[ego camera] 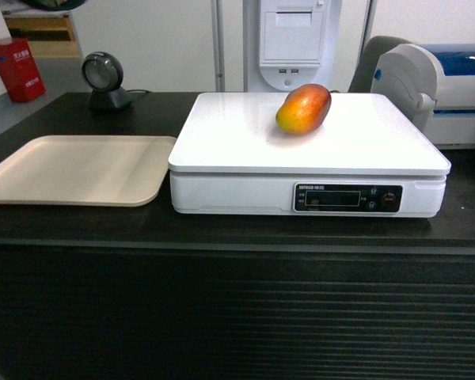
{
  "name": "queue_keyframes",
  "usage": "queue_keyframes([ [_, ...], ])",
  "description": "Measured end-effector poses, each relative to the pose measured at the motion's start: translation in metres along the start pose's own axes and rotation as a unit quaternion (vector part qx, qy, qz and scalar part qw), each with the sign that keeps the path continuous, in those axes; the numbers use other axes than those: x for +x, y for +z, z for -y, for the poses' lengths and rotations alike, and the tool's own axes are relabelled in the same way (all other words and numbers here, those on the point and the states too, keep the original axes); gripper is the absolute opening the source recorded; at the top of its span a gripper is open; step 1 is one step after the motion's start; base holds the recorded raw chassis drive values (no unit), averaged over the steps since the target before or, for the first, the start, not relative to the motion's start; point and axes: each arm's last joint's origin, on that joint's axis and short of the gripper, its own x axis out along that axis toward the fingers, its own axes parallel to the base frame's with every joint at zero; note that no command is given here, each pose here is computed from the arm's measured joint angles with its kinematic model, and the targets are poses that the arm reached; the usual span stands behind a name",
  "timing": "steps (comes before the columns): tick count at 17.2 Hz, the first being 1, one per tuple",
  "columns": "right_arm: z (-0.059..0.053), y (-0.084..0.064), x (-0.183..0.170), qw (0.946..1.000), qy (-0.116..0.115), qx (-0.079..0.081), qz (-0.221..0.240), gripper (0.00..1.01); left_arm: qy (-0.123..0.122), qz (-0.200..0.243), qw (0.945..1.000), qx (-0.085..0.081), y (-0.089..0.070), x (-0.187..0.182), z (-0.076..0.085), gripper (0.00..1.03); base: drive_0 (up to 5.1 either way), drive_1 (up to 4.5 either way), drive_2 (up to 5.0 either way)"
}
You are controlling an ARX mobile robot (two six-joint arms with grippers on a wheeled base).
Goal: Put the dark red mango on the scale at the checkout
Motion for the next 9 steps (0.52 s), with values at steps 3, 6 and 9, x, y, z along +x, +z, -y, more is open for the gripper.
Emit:
queue_keyframes([
  [3,0.0,0.0,0.0,1.0,0.0,0.0,0.0,0.98,0.103,0.027,0.9941,-0.023,-0.018,-0.082,-0.046,0.48,0.0,0.0,0.0],
  [6,0.0,0.0,0.0,1.0,0.0,0.0,0.0,0.98,0.095,-0.034,0.9945,-0.028,-0.081,-0.179,-0.078,0.02,0.0,0.0,0.0],
  [9,0.0,0.0,0.0,1.0,0.0,0.0,0.0,0.98,0.091,-0.001,0.9955,-0.025,-0.086,-0.208,-0.072,0.02,0.0,0.0,0.0],
])
